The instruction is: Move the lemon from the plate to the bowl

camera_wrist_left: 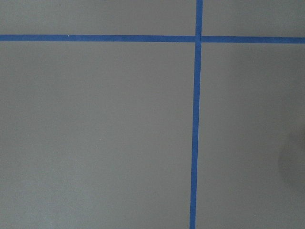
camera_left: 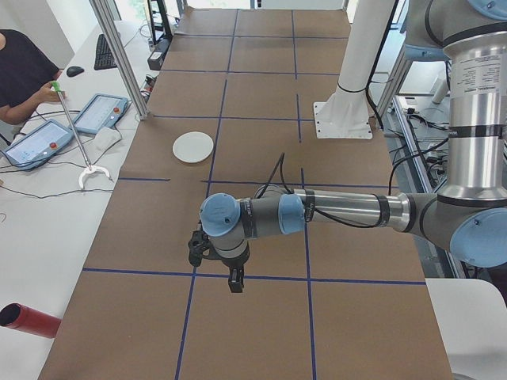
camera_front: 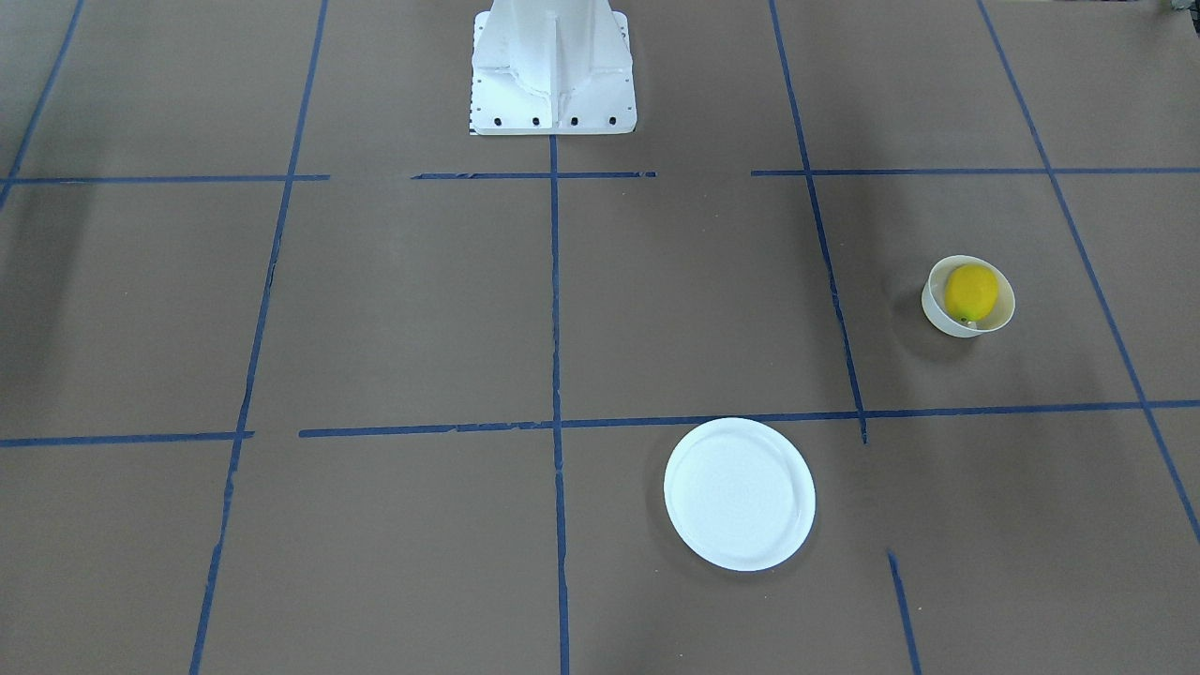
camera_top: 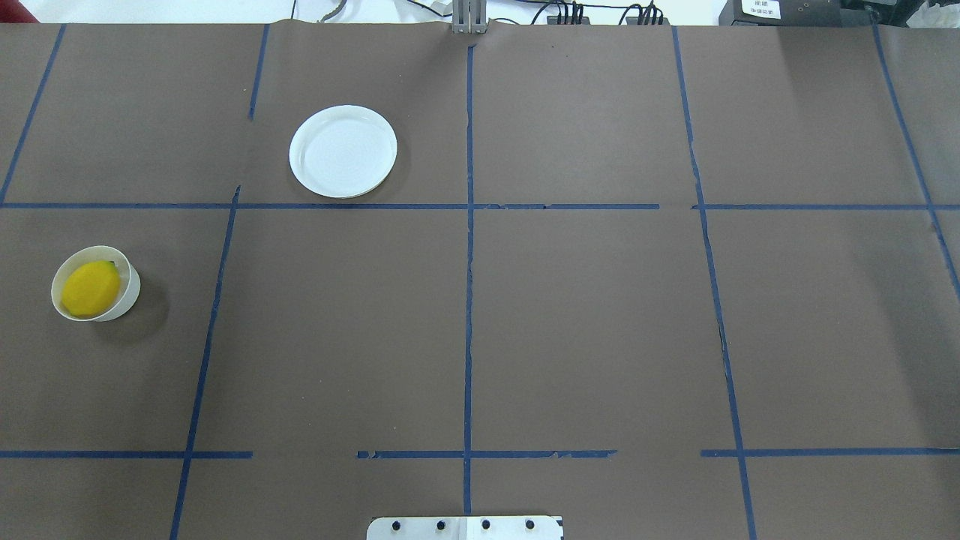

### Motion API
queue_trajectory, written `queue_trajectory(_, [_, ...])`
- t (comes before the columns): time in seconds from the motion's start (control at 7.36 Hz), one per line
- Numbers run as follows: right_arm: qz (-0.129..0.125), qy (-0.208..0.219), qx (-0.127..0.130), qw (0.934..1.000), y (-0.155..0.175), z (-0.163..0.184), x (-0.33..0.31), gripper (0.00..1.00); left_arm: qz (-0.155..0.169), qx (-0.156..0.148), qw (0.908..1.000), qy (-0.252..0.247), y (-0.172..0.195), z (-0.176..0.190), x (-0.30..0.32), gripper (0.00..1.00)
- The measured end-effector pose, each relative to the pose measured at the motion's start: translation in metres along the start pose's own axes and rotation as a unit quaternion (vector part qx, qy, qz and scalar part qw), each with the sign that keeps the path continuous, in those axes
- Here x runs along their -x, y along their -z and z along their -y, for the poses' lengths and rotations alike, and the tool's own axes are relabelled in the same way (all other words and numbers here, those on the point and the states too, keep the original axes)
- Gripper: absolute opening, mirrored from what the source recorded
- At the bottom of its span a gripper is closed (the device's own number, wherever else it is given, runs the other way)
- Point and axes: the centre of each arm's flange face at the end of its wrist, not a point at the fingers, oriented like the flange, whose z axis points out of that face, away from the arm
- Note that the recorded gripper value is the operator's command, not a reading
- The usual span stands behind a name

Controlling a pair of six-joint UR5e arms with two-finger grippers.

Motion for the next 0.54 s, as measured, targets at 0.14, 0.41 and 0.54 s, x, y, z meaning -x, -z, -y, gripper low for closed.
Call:
queue_trajectory(0.14, [0.000,0.000,0.000,1.0000,0.0000,0.0000,0.0000,1.00,-0.004,-0.001,1.0000,0.000,0.0010,0.0013,-0.0019,1.00])
queue_trajectory(0.41, [0.000,0.000,0.000,1.0000,0.0000,0.0000,0.0000,1.00,-0.006,-0.003,1.0000,-0.005,0.0037,0.0048,-0.0051,1.00])
queue_trajectory(0.54, [0.000,0.000,0.000,1.0000,0.0000,0.0000,-0.0001,1.00,-0.006,-0.005,0.9999,-0.007,0.0049,0.0063,-0.0063,1.00])
